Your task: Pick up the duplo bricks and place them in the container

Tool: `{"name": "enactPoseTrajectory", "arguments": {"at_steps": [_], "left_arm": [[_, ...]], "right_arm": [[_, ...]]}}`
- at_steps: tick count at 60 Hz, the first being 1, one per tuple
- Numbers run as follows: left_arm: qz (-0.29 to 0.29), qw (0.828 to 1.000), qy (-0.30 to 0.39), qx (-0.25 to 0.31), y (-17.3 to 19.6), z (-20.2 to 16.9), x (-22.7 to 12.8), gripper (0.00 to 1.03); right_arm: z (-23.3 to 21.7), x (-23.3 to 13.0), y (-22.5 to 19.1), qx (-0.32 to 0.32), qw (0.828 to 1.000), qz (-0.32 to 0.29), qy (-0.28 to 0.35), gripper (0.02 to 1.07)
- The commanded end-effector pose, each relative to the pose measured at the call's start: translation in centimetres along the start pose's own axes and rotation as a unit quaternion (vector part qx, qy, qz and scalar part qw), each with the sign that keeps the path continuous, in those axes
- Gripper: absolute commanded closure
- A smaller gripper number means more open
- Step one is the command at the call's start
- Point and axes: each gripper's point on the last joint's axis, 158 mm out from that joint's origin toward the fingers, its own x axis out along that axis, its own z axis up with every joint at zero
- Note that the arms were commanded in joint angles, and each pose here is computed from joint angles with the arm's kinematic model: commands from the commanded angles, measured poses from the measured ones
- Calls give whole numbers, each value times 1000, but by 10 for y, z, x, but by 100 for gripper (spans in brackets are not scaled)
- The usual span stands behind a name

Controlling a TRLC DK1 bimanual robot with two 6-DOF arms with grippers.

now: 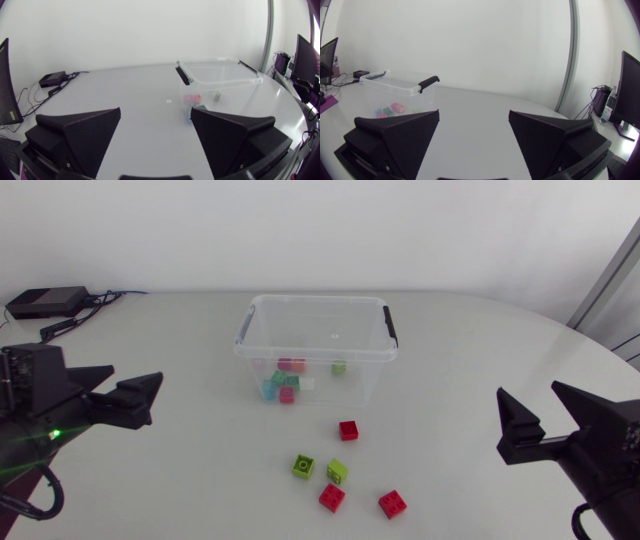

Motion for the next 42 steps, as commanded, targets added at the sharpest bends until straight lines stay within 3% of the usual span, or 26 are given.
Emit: {"name": "enactPoseTrajectory", "arguments": {"at_steps": [1,11,15,18,23,27,32,34,35,37,42], "left_arm": [[-13,998,35,40,-7,8,13,7],[-60,978,155,128,-30,-17,42,7],[-100,954,201,197,-50,-36,50,7],[-111,948,215,209,-56,-43,55,7],[-154,922,246,256,-79,-68,63,7],[-214,897,246,298,-103,-82,59,7],[-272,865,226,355,-129,-90,51,8],[-276,862,225,360,-130,-90,50,8],[-298,845,214,388,-141,-94,45,8],[-312,832,204,412,-148,-96,42,8],[-330,809,186,449,-161,-99,42,8]], "right_arm": [[13,8,3,16,1000,7,10,7],[10,22,20,24,996,33,73,7],[6,26,28,29,992,44,113,7],[0,28,31,28,988,49,145,7],[-16,31,39,15,972,59,227,7],[-32,31,47,0,956,81,283,7],[-44,28,59,-12,945,114,308,7],[-44,28,60,-12,944,119,308,7],[-50,22,73,-14,935,150,322,7],[-57,15,85,-22,924,185,334,7],[-66,6,100,-38,906,231,353,7]]}}
